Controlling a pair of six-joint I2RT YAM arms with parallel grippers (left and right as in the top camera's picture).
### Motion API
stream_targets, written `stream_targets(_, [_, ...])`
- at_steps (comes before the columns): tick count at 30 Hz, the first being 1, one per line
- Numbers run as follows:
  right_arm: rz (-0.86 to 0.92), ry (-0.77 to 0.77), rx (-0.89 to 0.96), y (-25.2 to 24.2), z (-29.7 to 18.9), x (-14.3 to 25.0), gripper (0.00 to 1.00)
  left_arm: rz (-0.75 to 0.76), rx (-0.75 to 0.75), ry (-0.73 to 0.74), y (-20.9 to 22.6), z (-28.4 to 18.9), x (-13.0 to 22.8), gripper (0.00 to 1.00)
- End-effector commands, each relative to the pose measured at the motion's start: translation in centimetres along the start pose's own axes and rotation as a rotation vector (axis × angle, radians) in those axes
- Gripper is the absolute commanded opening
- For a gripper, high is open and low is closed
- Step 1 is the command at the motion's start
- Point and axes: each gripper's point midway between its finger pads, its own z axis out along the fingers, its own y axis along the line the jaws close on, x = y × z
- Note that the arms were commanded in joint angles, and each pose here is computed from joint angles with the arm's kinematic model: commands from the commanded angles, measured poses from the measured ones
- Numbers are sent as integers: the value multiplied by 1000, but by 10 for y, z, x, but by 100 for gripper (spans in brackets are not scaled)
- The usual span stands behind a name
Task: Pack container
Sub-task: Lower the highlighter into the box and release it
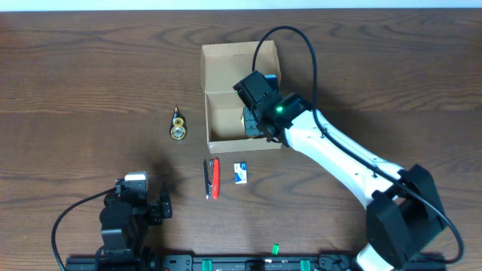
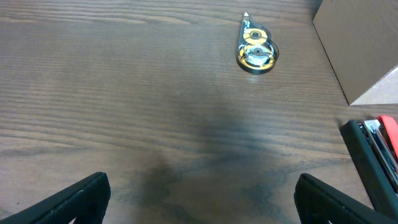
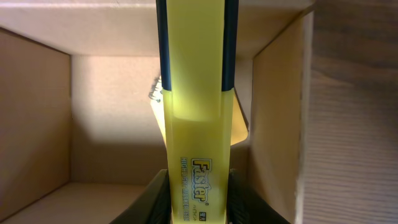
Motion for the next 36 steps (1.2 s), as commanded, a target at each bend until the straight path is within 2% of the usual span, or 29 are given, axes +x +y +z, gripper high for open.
stream_targets(1, [-11,-6,31,-4,8,-5,26,-7,-21,7,4,2,4,95])
stream_targets(9, [-15,10,49,-6,18,-2,27,-7,-21,8,4,2,4,95])
stream_targets(28, [-21,-45,10,4,16,-16,37,-7,-21,8,4,2,4,95])
stream_targets(36, [-53,-57,-8,14,-23,-34,38,-7,-21,7,4,2,4,95])
